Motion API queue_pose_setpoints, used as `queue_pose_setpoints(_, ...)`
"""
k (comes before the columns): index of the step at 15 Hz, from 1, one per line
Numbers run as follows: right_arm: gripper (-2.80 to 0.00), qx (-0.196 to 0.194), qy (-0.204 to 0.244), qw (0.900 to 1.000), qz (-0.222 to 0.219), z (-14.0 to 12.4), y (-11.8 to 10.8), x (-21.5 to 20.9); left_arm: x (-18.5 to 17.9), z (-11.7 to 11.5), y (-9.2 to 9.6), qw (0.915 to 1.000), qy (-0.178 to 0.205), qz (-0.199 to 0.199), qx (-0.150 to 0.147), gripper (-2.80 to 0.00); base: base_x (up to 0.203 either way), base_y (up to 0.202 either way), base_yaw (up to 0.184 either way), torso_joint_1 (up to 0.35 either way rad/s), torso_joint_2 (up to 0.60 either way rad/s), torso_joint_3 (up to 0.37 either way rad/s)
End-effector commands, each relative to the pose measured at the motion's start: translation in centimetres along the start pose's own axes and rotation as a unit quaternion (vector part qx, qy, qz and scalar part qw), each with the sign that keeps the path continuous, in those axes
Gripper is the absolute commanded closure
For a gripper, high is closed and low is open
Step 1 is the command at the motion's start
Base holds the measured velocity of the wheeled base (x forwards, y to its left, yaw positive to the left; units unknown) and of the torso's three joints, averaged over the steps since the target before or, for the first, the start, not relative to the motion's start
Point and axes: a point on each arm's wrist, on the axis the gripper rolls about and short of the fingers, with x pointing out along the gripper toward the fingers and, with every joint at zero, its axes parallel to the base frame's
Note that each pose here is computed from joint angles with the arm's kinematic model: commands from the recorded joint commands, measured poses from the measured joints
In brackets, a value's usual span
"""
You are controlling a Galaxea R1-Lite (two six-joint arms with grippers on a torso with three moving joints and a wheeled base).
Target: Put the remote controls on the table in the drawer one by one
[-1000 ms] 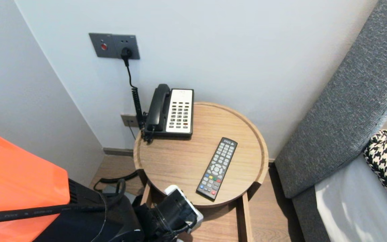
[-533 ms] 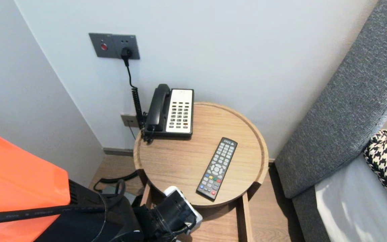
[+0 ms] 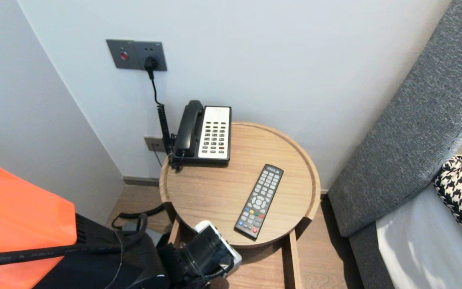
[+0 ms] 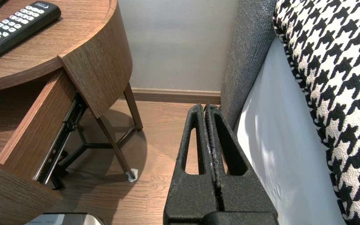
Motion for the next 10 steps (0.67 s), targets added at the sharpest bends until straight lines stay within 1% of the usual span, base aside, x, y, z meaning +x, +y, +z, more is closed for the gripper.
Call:
queue_pose_setpoints(1,0.00,0.000,0.013,1.000,0.000,-0.7,0.0,0.2,-0.9,0.2,-0.1,0.9999,-0.017,-0.002,0.000,-2.80,0.000,0.000,0.000,0.000,0.00,0.000)
queue_pose_setpoints(4,0.00,0.000,0.013,1.000,0.000,-0.7,0.0,0.2,-2.6,0.7,-0.2,0.9988,-0.049,-0.006,0.001,-2.80,0.000,0.000,0.000,0.000,0.00,0.000)
queue_pose_setpoints(6,0.00,0.000,0.013,1.000,0.000,-0.7,0.0,0.2,-4.5,1.1,-0.3,0.9964,-0.084,-0.009,0.001,-2.80,0.000,0.000,0.000,0.000,0.00,0.000)
queue_pose_setpoints(7,0.00,0.000,0.013,1.000,0.000,-0.7,0.0,0.2,-4.9,1.1,-0.3,0.9959,-0.090,-0.010,0.000,-2.80,0.000,0.000,0.000,0.000,0.00,0.000)
queue_pose_setpoints(9,0.00,0.000,0.013,1.000,0.000,-0.7,0.0,0.2,-7.1,0.9,-0.4,0.9921,-0.125,-0.016,-0.003,-2.80,0.000,0.000,0.000,0.000,0.00,0.000)
queue_pose_setpoints(10,0.00,0.000,0.013,1.000,0.000,-0.7,0.0,0.2,-7.8,0.9,-0.4,0.9905,-0.136,-0.017,-0.005,-2.80,0.000,0.000,0.000,0.000,0.00,0.000)
